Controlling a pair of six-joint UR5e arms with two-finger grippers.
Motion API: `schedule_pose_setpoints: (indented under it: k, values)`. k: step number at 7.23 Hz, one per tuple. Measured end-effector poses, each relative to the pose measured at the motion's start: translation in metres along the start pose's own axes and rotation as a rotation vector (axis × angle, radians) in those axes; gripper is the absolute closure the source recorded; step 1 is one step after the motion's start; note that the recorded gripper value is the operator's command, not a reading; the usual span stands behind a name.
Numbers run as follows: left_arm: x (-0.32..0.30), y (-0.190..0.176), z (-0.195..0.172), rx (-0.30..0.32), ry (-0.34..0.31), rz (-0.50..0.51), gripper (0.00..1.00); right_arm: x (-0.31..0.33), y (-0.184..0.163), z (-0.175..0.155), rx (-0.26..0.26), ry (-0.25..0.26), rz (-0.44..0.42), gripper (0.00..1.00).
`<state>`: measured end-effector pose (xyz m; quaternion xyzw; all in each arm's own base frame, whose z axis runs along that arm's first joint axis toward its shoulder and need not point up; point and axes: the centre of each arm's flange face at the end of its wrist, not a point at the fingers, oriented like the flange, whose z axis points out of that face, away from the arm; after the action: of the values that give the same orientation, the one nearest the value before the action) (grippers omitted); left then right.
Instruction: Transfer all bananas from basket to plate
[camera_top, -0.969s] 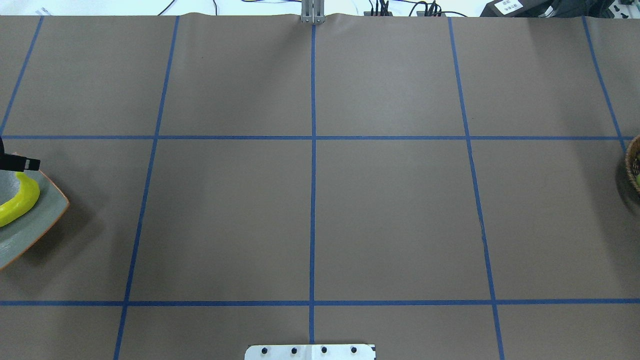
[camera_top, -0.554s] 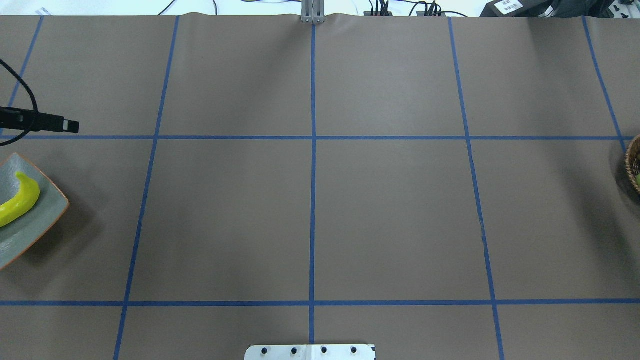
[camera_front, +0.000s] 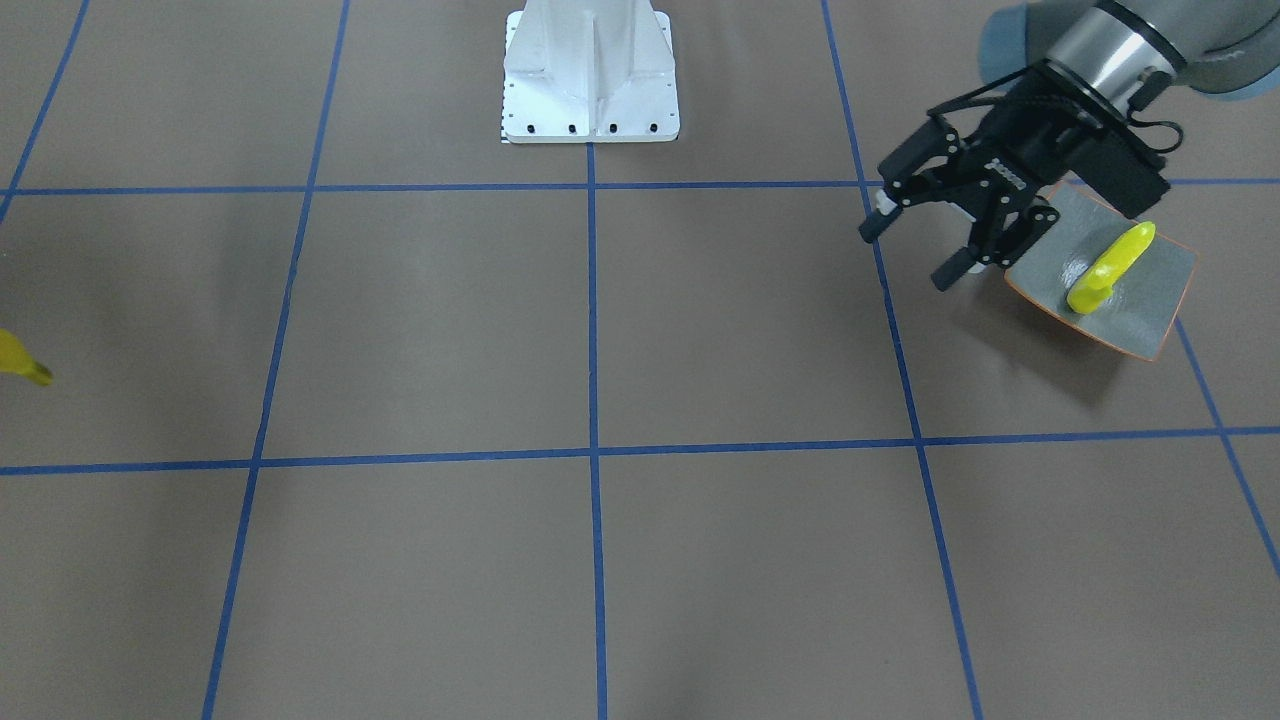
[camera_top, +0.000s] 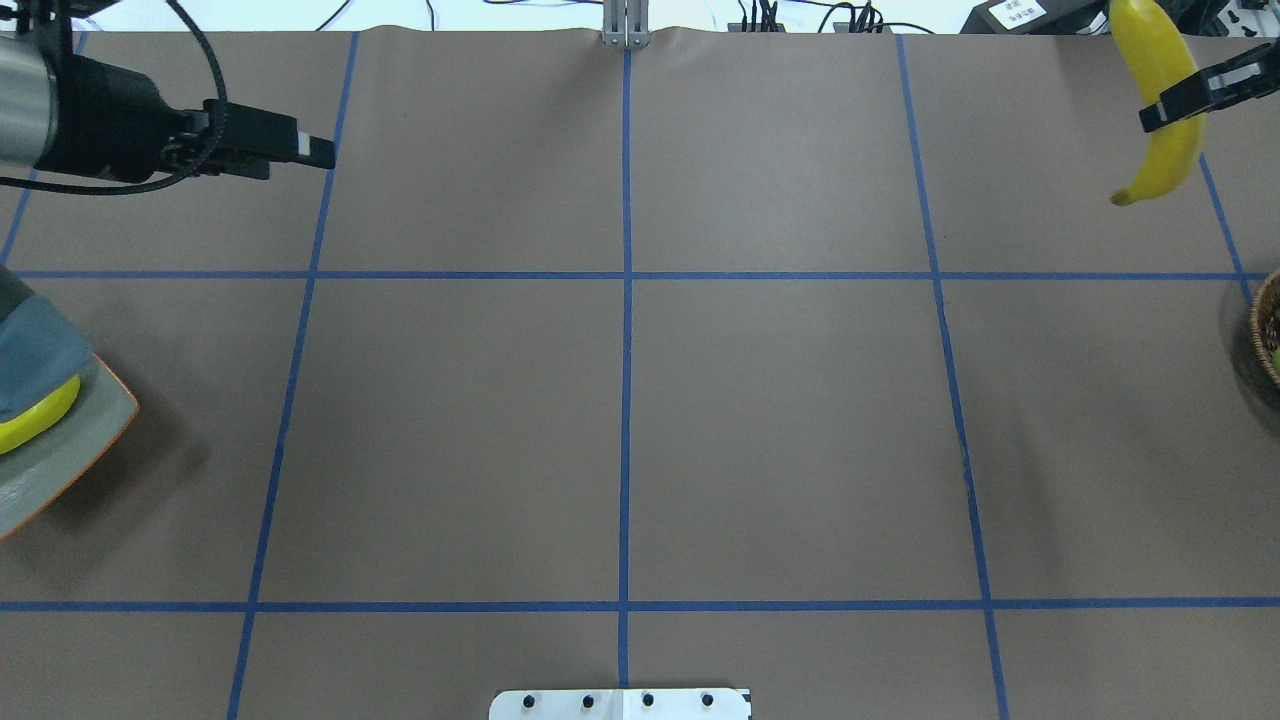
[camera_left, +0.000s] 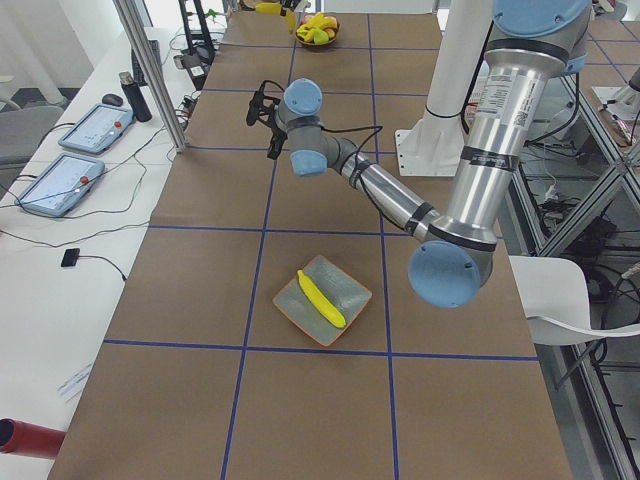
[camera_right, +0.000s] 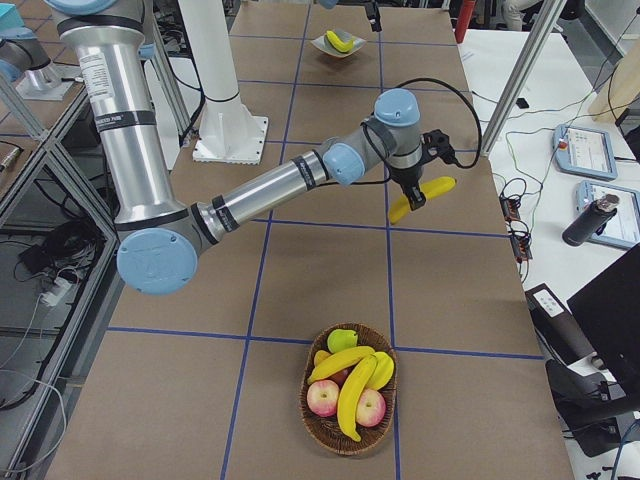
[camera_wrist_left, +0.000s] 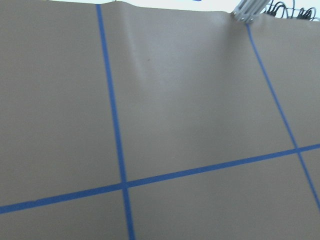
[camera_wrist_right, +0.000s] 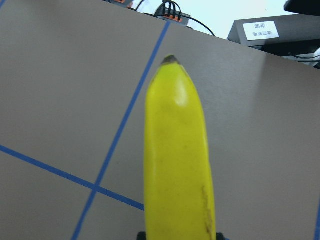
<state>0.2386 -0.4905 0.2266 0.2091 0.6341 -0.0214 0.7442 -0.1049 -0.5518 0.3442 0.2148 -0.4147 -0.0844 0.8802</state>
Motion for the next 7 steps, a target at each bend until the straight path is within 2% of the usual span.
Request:
schedule_pose_setpoints:
  k: [3,5,7]
  values:
    - [0.081,0.009,0.027,-0.045,0.124,-0.031,0.00,-0.122,-0.009,0.016,0.021,-0.081,0.007,1.00]
    - [0.116,0.012,0.033,-0.060,0.179,-0.050,0.00,-0.209,-0.004,0.030,0.043,-0.126,0.030,1.00]
    - [0.130,0.006,0.033,-0.021,0.200,-0.116,0.00,-0.285,0.018,0.036,0.095,-0.175,0.071,1.00]
